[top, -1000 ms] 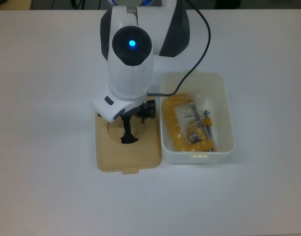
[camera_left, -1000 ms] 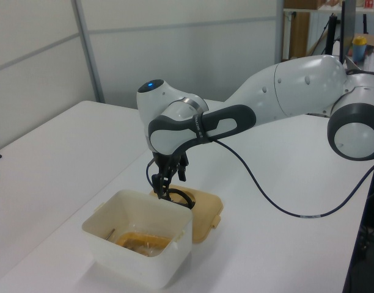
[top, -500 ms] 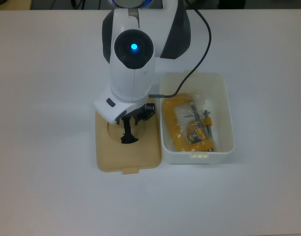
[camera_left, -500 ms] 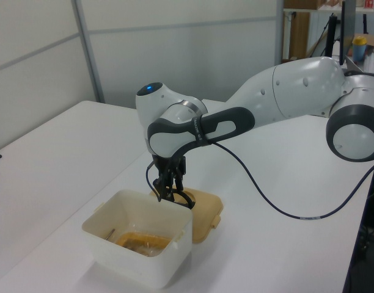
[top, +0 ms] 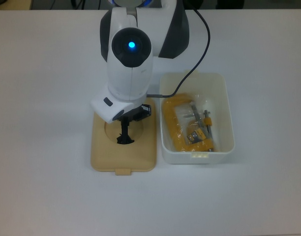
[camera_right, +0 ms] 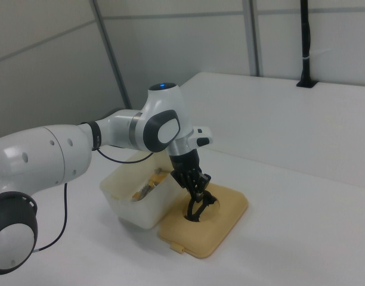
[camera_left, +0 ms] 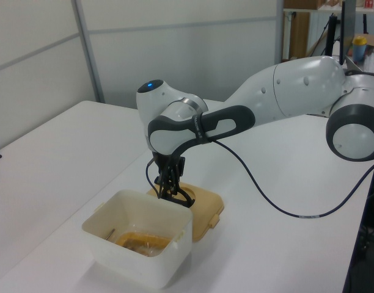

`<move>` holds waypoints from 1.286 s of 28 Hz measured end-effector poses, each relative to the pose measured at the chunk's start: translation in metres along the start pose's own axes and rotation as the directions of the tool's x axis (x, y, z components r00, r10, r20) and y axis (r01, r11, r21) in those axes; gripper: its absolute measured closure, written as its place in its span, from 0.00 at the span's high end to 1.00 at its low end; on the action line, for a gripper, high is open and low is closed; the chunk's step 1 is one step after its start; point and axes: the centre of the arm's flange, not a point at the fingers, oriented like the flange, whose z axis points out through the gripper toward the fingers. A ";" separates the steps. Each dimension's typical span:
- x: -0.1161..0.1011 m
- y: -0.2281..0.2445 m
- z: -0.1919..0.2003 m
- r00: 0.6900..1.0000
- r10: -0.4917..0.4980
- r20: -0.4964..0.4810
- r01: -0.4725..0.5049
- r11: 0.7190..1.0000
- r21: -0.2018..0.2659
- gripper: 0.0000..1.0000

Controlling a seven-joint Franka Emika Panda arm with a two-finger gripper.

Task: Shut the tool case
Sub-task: 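Close the gripper around the black handle of the beige lid, then lift the beige lid by its handle up off the table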

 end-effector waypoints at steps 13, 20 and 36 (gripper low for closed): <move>-0.013 0.050 -0.060 0.997 0.072 -0.030 -0.072 0.997 -0.007 0.11; -0.031 0.073 -0.104 0.995 0.101 -0.019 -0.101 0.995 -0.006 0.11; -0.031 0.050 -0.127 0.995 0.089 -0.038 -0.086 0.994 0.059 0.11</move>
